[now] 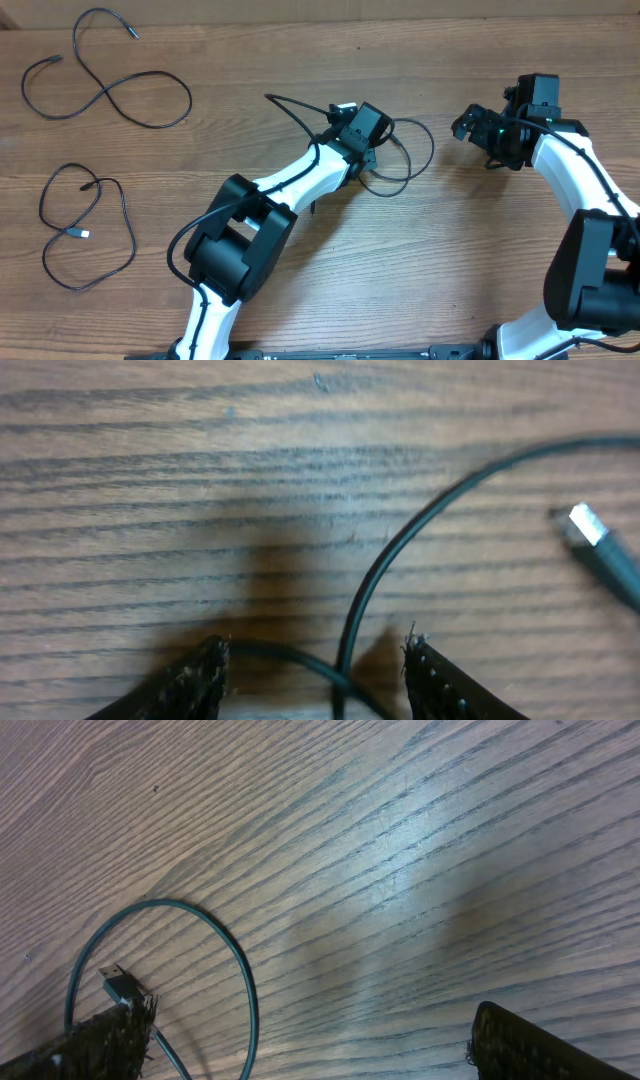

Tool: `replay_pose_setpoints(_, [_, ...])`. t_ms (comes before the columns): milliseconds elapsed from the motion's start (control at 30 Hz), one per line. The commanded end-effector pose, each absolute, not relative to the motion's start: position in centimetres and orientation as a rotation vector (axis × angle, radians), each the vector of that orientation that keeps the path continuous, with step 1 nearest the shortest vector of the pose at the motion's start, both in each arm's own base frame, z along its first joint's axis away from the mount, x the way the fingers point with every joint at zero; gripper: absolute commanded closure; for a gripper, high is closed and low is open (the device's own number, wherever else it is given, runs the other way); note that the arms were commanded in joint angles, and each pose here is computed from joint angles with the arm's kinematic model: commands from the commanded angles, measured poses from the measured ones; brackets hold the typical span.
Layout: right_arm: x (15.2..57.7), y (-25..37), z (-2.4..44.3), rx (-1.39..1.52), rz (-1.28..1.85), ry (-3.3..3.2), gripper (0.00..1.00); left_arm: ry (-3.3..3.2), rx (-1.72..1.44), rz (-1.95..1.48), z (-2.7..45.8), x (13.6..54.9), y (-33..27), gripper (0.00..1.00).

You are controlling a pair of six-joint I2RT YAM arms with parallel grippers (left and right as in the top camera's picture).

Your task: Untangle cables

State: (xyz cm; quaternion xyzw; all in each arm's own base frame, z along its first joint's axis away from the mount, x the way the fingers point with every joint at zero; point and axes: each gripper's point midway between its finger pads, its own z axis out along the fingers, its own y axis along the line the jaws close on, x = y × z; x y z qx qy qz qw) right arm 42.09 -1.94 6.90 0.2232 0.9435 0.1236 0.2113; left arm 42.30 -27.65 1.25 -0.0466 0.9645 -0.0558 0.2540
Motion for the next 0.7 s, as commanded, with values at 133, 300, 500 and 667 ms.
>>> replay_pose_setpoints(133, [43.1, -2.3, 8.1, 0.616, 0.34, 2.585, 0.0, 2.663, 0.017, -0.162, 0.6, 41.8, -28.5, 0.4])
replay_pose_setpoints(300, [43.1, -2.3, 8.1, 0.616, 0.34, 2.585, 0.0, 2.681, 0.007, -0.146, 0.3, 41.4, -28.2, 0.48])
replay_pose_setpoints(500, [43.1, -2.3, 8.1, 0.616, 0.34, 2.585, 0.0, 2.745, 0.019, -0.071, -1.6, 40.5, -26.8, 0.6])
replay_pose_setpoints(667, [43.1, -2.3, 8.1, 0.616, 0.34, 2.585, 0.0, 2.752, -0.037, -0.054, -1.7, 41.3, -25.2, 0.81])
